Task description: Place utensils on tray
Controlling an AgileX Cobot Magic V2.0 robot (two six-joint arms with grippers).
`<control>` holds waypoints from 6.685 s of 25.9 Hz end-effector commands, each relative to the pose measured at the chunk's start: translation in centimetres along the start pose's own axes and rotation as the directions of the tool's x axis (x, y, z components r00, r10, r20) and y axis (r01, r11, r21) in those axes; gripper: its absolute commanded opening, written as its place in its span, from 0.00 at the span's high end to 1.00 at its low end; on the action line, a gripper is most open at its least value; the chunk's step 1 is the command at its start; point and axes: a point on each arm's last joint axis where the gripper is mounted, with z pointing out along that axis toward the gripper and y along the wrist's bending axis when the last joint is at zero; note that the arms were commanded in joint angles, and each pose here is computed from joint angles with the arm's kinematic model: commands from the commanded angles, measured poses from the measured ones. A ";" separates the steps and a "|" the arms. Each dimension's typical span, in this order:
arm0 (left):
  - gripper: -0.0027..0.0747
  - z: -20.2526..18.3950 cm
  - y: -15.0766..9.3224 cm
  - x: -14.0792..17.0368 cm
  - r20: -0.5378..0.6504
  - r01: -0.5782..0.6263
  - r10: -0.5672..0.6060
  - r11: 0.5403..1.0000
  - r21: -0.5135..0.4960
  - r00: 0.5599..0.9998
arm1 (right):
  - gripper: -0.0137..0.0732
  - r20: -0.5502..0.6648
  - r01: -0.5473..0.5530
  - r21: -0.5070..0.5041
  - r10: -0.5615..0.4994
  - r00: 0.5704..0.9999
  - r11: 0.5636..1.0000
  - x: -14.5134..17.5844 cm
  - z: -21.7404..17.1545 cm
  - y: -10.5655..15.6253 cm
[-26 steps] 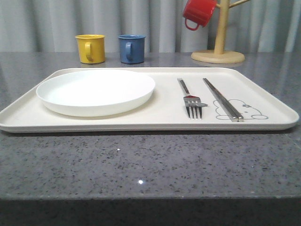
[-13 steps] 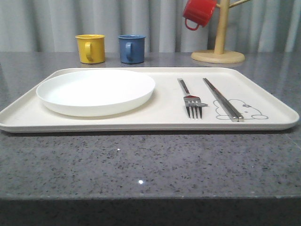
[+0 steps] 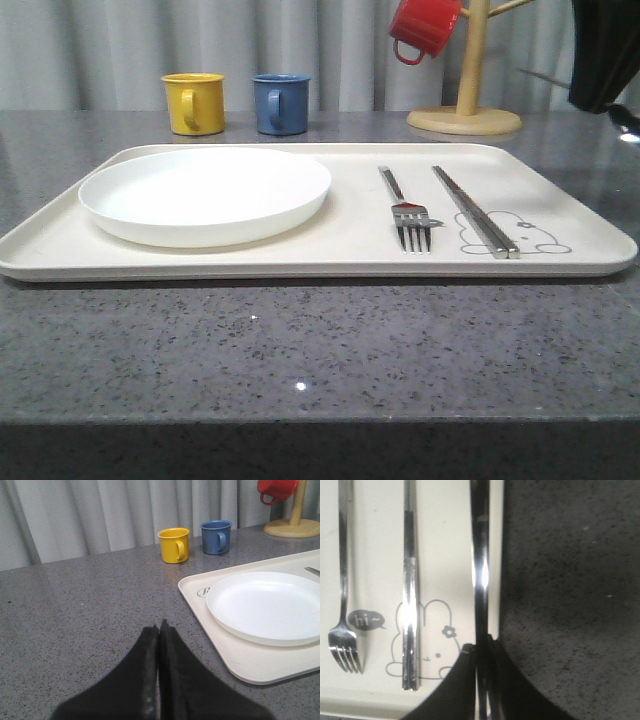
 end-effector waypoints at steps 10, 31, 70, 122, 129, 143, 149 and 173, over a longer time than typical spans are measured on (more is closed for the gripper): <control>0.99 -0.2 0.2 -1.6 0.098 0.020 -0.019 1.000 -0.013 0.995 | 0.85 -0.124 -0.056 0.013 0.057 0.991 0.998 -1.0 4.2 0.7; 0.99 -0.2 0.2 -1.6 0.098 0.020 -0.019 1.000 -0.013 0.995 | 0.45 -0.062 -0.077 0.004 0.077 0.995 0.997 -1.7 4.4 0.9; 0.99 -0.2 0.2 -1.6 0.098 0.020 -0.019 1.000 -0.013 0.995 | 0.92 0.917 0.247 0.105 -0.190 0.351 0.963 24.0 -5.1 -7.0; 0.99 2.0 -0.1 7.8 0.078 0.046 -0.029 0.973 -0.225 0.997 | 0.92 0.948 0.248 0.102 -0.170 0.268 0.963 25.7 -5.1 -7.5; 0.99 2.0 -0.1 7.8 0.078 0.046 -0.029 0.973 -0.225 0.997 | 0.92 0.948 0.248 0.102 -0.170 0.268 0.963 25.7 -5.1 -7.5; 0.99 2.0 -0.1 7.8 0.078 0.046 -0.029 0.973 -0.225 0.997 | 0.92 0.949 0.248 0.109 -0.175 0.262 0.963 25.8 -4.7 -7.5; 0.99 2.0 -0.1 7.8 0.078 0.046 -0.029 0.973 -0.225 0.997 | 0.92 0.974 0.165 0.099 -0.130 0.184 0.981 27.0 -1.1 -8.6; 0.99 2.0 -0.1 7.8 0.078 0.046 -0.029 0.973 -0.225 0.997 | 0.92 0.971 0.063 0.055 -0.068 0.228 0.996 28.7 3.6 -9.9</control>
